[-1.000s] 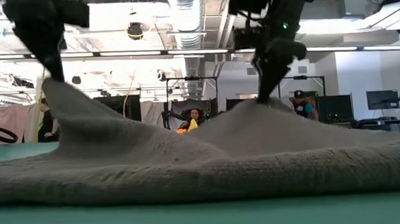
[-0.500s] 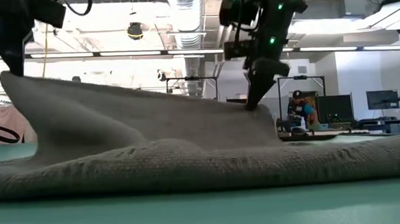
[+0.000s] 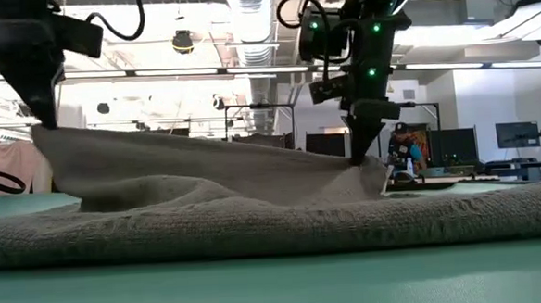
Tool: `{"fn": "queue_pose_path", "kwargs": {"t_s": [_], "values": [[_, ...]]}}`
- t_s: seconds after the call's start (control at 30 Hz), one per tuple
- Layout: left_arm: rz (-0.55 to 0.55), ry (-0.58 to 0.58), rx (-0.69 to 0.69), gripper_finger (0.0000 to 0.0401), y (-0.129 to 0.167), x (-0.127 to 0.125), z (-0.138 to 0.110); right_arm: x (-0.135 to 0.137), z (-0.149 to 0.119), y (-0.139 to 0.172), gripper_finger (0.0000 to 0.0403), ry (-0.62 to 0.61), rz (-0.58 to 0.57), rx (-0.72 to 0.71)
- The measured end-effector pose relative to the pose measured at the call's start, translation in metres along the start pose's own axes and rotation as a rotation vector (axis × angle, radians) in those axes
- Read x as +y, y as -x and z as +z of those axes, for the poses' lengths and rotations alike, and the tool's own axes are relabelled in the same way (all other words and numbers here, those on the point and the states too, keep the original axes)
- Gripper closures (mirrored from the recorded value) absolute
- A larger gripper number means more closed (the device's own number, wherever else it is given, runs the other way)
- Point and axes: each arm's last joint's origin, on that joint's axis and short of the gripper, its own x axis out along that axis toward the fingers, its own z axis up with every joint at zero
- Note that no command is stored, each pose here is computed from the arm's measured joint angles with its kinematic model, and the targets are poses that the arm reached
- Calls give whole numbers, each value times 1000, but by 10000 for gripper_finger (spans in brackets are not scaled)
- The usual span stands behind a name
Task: Roll towel
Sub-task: Roll the gray towel
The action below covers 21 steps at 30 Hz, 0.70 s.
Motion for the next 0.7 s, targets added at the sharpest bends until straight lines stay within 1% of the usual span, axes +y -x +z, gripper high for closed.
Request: {"fn": "queue_pose_path", "kwargs": {"t_s": [0.17,0.27,0.33,0.43,0.53,0.6,0.7], "values": [[44,19,21,401,-9,3,-5,-3,5,-3,385,-14,16,-46],[65,35,52,401,-22,6,-10,-6,5,-4,384,-21,16,-43],[98,43,58,401,-30,10,-12,-8,5,-4,383,-28,14,-45],[179,33,-19,401,-40,15,-11,-11,3,-5,380,-38,14,-27],[243,72,-120,401,-41,17,-6,-12,3,-6,381,-42,12,-32],[257,79,-143,401,-42,19,-3,-13,3,-6,381,-41,10,-36],[242,102,-154,401,-43,19,0,-13,4,-6,372,-43,9,-46]]}}
